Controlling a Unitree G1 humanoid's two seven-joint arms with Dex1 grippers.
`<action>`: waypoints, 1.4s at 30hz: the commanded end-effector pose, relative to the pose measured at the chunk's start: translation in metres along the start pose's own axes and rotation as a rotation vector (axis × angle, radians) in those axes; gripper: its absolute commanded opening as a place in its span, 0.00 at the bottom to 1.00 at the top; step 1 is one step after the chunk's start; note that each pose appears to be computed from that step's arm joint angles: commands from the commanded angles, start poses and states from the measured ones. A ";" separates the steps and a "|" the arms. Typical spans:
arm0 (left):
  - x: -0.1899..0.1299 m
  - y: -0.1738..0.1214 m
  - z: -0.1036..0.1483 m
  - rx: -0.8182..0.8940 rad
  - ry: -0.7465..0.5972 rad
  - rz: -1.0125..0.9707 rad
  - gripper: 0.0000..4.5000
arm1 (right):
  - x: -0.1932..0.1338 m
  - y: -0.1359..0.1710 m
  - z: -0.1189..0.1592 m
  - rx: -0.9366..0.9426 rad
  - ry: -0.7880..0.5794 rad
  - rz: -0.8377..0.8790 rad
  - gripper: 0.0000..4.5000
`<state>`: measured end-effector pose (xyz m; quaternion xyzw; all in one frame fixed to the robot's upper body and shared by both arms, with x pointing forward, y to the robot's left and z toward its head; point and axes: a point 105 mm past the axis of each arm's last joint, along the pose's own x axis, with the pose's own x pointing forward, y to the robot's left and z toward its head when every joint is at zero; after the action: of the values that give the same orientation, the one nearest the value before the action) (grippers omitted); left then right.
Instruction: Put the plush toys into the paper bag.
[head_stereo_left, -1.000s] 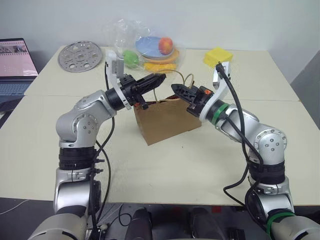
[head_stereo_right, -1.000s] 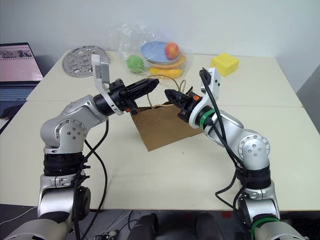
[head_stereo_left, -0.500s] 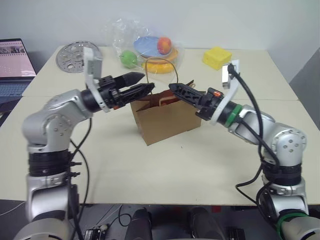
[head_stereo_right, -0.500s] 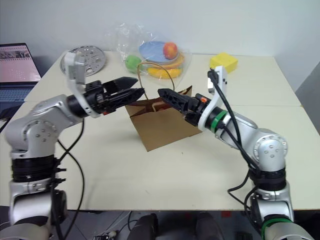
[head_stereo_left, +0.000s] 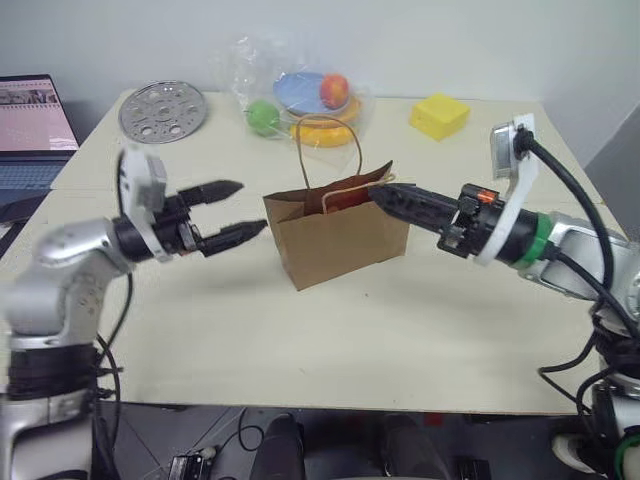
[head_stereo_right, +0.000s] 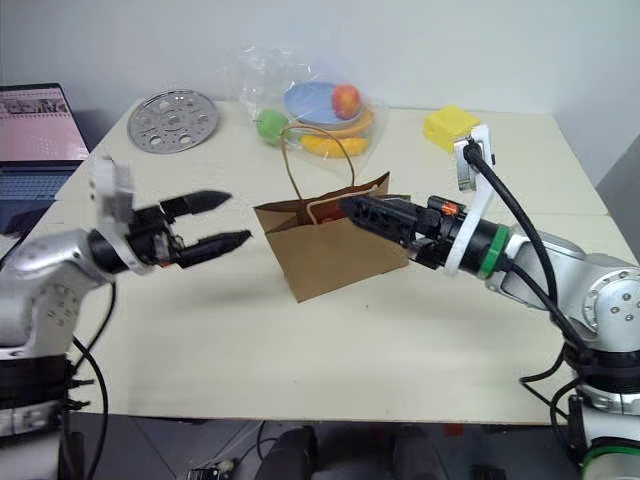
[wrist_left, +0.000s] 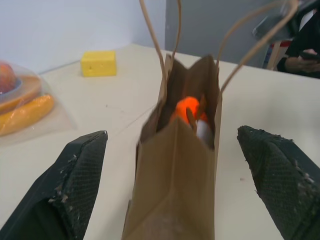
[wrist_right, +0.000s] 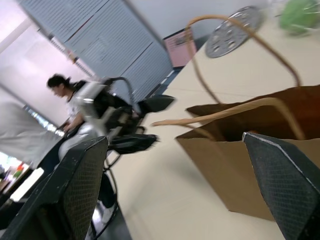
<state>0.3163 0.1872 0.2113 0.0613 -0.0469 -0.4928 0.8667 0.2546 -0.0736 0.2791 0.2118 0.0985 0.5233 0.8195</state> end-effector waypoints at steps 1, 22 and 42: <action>0.008 -0.008 0.008 0.048 -0.032 -0.046 0.99 | -0.003 0.027 0.003 -0.107 0.048 0.126 1.00; 0.022 0.004 -0.007 0.130 -0.079 -0.001 0.99 | -0.002 0.018 -0.009 -0.593 0.222 0.021 1.00; 0.038 0.016 -0.015 0.125 -0.104 0.063 0.99 | -0.004 0.007 -0.010 -0.546 0.193 0.003 1.00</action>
<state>0.3497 0.1623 0.1895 0.0728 -0.1043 -0.4670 0.8750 0.2470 -0.0699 0.2664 -0.0622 0.0460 0.5514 0.8306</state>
